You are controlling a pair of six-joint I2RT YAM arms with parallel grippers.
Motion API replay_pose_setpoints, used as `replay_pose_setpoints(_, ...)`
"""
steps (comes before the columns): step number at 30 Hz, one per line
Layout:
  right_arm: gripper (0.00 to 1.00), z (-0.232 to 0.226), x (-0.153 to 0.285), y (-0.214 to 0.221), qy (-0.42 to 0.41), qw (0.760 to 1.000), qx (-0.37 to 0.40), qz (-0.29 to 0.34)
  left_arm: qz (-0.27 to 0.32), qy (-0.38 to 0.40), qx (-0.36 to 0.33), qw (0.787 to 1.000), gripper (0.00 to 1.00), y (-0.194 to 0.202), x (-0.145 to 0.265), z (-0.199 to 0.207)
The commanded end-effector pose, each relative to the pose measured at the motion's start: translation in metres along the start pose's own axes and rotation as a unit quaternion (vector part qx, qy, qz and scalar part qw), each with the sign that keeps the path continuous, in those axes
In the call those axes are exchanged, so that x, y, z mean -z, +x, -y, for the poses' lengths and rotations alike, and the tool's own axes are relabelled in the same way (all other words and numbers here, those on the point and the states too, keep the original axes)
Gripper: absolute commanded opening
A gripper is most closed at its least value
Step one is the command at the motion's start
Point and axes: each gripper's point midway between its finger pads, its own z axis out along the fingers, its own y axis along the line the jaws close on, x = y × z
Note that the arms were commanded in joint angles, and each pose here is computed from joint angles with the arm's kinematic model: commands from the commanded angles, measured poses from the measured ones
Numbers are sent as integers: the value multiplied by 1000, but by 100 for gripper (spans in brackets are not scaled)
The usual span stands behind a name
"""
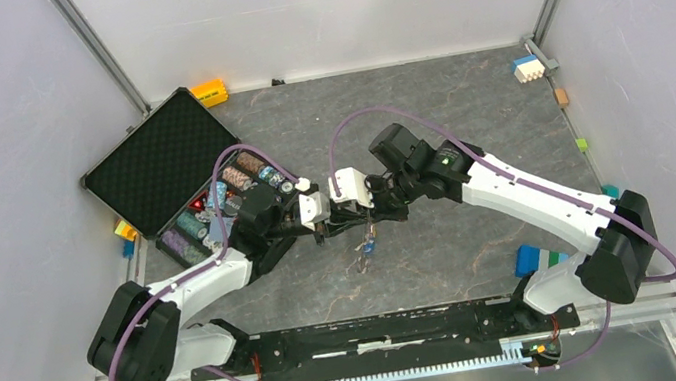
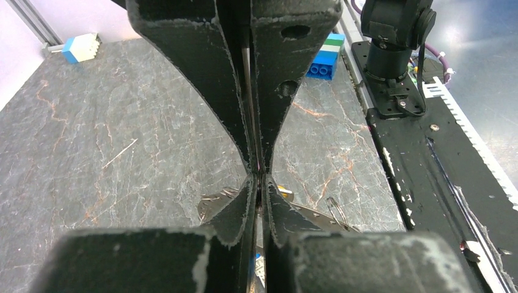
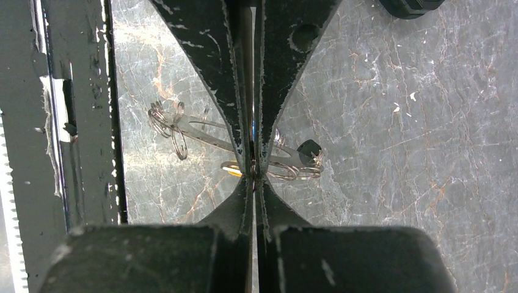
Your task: Put the keys on the keyring
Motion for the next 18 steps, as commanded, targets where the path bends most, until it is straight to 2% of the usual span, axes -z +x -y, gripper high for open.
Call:
replay_pose_setpoints(1,0,7,9,-22,23,999,18,41,4,14,-11,1000,7,-4,-2,3)
replay_pose_setpoints(4,0,7,10,-22,24,999,18,41,3,14,-11,1000,2,-5,-2,3)
replay_pose_setpoints(10,1,8,12,-20,29,998,21,44,11,1,-15,1000,2,-9,1,2)
replay_pose_setpoints(13,11,6,14,-19,26,998,23,55,24,-4,-18,1000,2,-15,2,3)
replay_pose_setpoints(14,18,4,15,-18,22,998,24,58,26,-6,-18,999,2,-17,2,2)
replay_pose_setpoints(18,35,1,18,-16,15,997,27,73,42,-12,-17,999,2,-26,3,1)
